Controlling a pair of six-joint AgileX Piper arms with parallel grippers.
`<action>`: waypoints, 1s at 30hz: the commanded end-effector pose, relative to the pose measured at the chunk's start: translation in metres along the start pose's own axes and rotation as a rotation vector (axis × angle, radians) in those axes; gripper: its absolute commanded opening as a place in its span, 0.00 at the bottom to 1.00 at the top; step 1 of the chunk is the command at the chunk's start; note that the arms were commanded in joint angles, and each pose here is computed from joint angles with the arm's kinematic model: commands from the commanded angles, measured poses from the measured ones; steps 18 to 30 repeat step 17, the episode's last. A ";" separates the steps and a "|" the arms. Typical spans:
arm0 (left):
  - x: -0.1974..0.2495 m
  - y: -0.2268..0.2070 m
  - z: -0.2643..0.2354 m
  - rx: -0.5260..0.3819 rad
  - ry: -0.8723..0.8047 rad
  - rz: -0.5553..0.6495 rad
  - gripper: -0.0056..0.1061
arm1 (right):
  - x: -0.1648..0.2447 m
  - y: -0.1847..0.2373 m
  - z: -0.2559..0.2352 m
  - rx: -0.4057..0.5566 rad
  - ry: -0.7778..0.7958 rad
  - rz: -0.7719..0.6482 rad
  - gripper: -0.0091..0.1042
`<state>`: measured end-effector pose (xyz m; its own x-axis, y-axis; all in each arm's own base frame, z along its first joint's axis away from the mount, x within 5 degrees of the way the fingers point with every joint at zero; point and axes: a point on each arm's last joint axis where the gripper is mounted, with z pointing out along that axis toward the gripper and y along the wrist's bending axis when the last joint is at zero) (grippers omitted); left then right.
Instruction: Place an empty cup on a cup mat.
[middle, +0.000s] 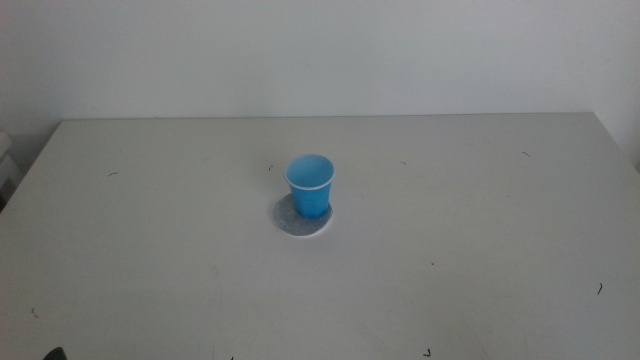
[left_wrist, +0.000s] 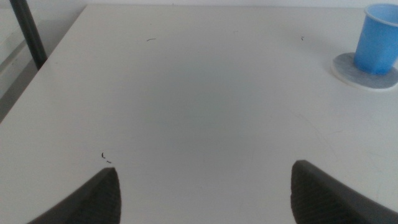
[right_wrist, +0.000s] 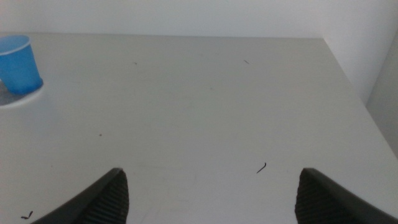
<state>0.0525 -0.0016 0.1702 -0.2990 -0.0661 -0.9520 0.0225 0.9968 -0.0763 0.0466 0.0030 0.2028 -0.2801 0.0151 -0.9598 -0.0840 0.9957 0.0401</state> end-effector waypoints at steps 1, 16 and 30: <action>-0.008 -0.001 -0.001 0.010 -0.075 -0.011 0.99 | -0.008 0.000 -0.003 -0.001 -0.106 -0.021 0.85; -0.008 -0.001 -0.001 0.010 -0.075 -0.011 0.99 | 0.020 0.000 0.012 -0.010 -0.076 -0.016 0.85; -0.008 -0.001 -0.001 0.010 -0.075 -0.011 0.99 | 0.021 0.000 0.012 -0.007 -0.073 -0.021 0.85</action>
